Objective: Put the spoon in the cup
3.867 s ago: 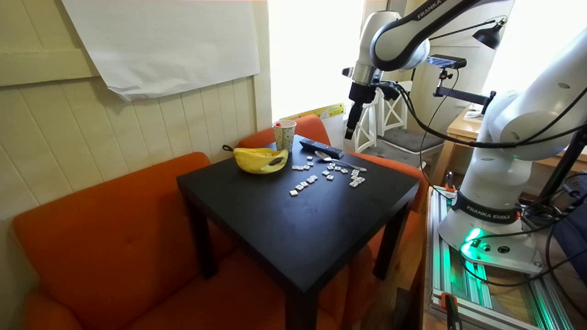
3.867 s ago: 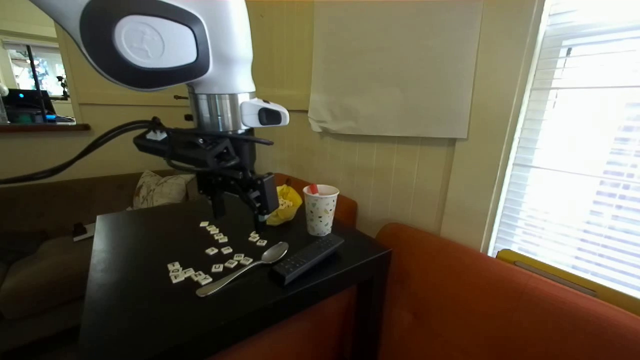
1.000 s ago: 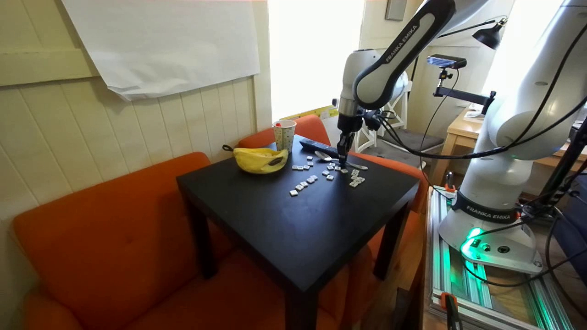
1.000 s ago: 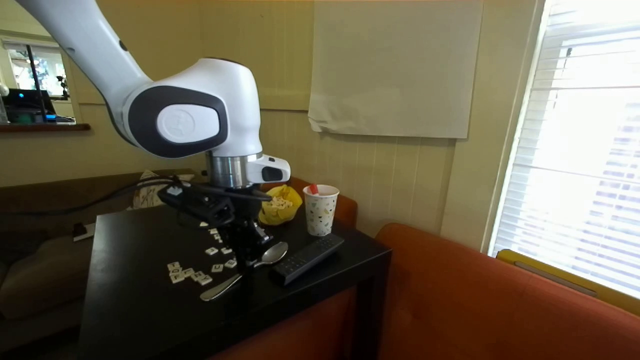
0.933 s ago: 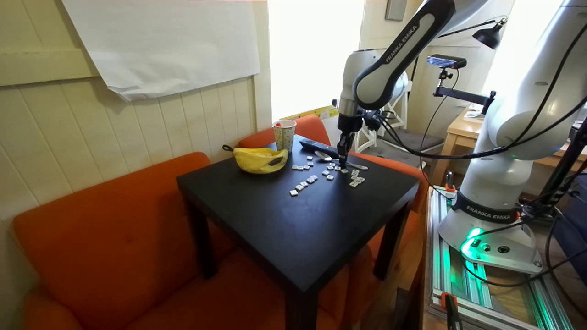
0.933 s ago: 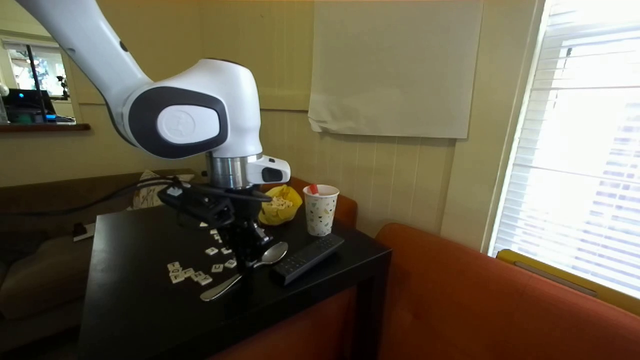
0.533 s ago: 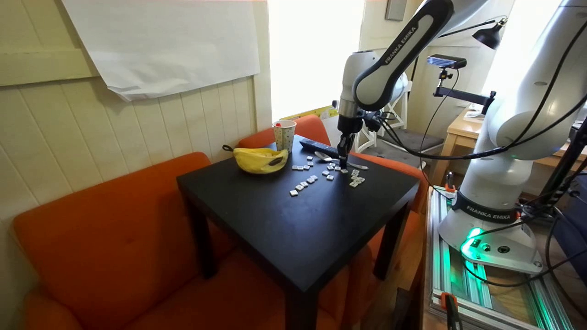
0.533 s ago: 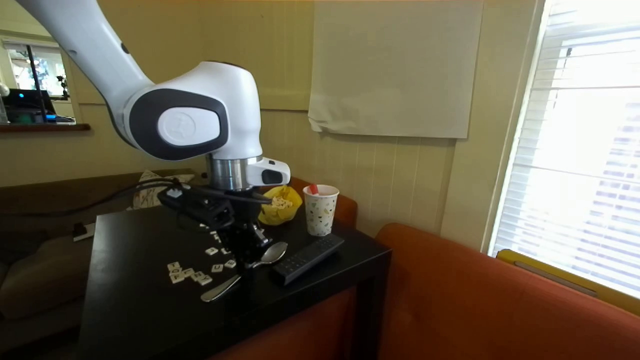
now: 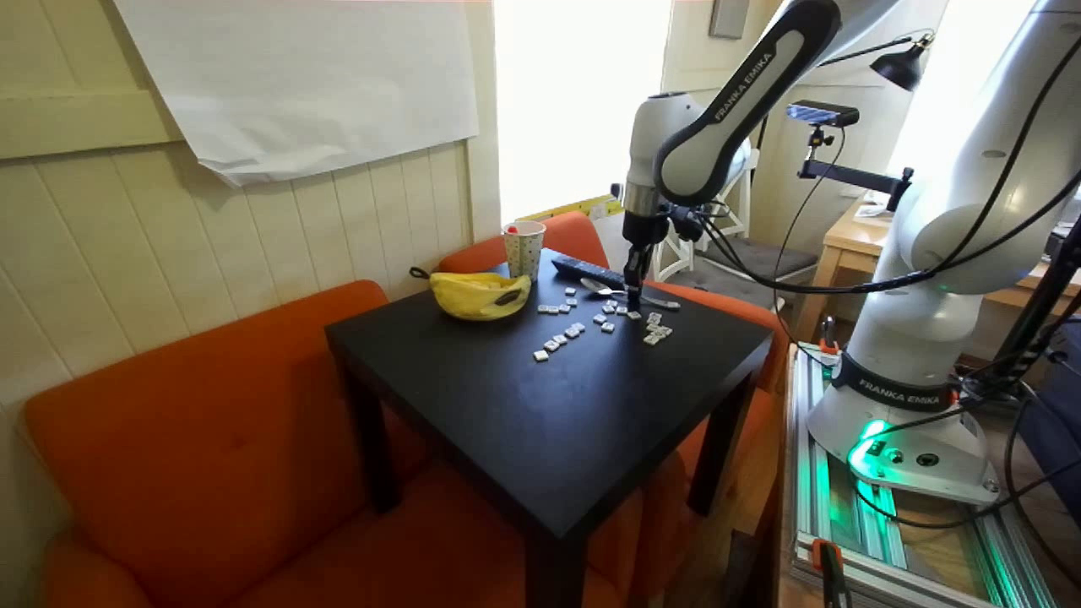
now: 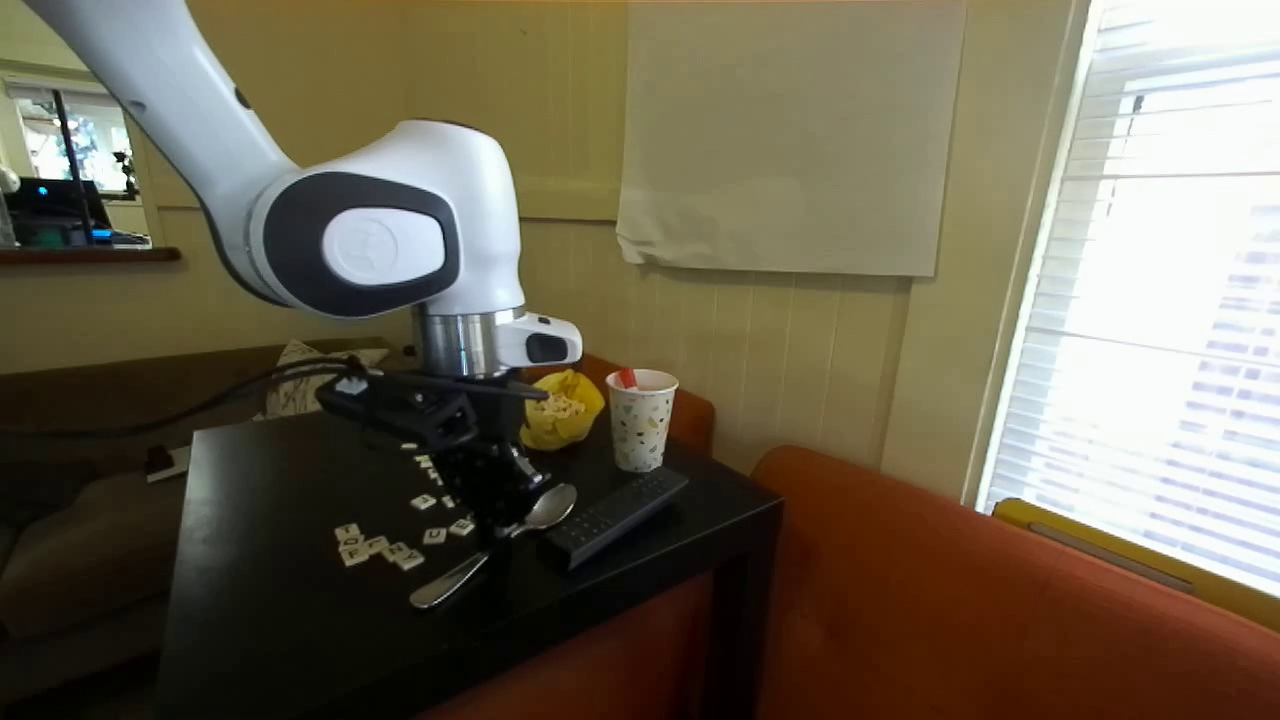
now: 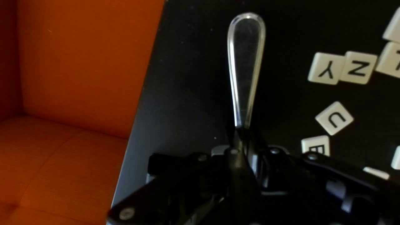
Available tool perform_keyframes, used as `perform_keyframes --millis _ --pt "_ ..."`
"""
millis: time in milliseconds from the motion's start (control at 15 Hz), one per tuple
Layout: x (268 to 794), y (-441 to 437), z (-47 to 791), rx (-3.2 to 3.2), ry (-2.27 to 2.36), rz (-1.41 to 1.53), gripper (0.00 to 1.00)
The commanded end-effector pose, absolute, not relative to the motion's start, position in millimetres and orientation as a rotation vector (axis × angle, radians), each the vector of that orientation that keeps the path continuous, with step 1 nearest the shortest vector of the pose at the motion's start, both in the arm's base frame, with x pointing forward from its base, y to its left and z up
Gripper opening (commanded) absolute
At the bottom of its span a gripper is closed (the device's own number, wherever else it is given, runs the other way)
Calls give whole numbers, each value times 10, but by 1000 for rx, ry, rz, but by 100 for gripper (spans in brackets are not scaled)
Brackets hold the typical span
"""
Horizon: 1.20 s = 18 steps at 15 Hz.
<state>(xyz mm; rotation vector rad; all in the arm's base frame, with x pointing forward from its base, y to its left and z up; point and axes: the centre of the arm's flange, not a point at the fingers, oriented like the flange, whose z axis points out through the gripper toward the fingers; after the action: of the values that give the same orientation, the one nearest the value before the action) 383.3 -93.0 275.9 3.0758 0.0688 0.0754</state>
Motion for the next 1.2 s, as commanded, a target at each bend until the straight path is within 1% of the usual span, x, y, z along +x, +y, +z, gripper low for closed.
perform_keyframes --millis 0,333,533,800,1000,1067,1133 --pt "3665 -815 3104 2954 188 65 3" --pt "3576 -353 3647 2780 466 -76 3" --pt "3620 92 3964 2636 583 -51 3" --pt "3820 811 4326 2434 769 -27 3" --pt "4111 1038 4612 2259 874 26 3" --pt "3812 979 4468 2351 837 33 11" --pt "3879 1021 4552 2315 850 51 11"
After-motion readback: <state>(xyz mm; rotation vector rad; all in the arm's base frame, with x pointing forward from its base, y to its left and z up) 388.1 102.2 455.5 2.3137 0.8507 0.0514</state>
